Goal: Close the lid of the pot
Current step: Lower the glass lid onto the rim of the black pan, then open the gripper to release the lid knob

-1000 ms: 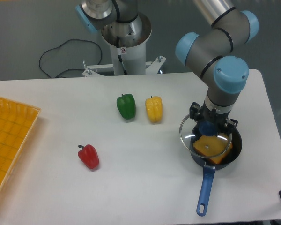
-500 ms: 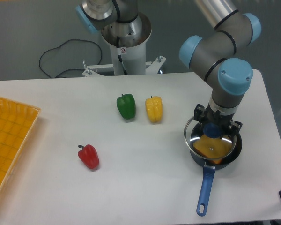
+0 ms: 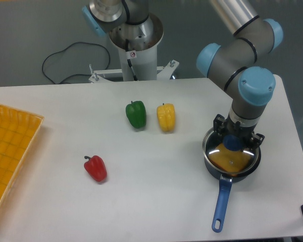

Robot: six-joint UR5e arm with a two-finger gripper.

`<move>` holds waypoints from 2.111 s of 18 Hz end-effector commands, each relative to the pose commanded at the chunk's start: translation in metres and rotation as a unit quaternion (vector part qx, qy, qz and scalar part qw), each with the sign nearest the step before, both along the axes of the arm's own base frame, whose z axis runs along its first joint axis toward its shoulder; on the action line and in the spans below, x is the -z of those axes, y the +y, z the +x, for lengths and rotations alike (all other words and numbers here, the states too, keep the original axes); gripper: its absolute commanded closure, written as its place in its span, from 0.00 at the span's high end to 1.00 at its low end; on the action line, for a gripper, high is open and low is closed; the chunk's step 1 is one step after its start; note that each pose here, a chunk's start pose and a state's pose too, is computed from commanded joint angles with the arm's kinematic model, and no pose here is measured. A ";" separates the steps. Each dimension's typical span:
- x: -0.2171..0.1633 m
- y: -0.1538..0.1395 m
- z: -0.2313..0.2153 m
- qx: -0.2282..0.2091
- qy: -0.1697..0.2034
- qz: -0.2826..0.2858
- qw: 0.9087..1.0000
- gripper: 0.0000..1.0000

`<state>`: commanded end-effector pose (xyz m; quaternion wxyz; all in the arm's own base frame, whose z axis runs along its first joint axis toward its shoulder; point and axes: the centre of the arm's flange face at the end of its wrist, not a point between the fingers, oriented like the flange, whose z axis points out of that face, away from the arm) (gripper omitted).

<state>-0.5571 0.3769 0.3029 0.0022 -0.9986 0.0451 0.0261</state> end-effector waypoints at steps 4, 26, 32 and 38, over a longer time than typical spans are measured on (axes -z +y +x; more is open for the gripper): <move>0.000 0.000 -0.001 0.010 0.001 -0.001 1.000 0.50; 0.008 0.004 -0.007 0.010 0.006 0.004 1.000 0.50; 0.008 0.004 -0.007 0.010 0.006 0.004 1.000 0.65; 0.008 0.004 -0.007 0.005 0.006 0.004 1.000 0.93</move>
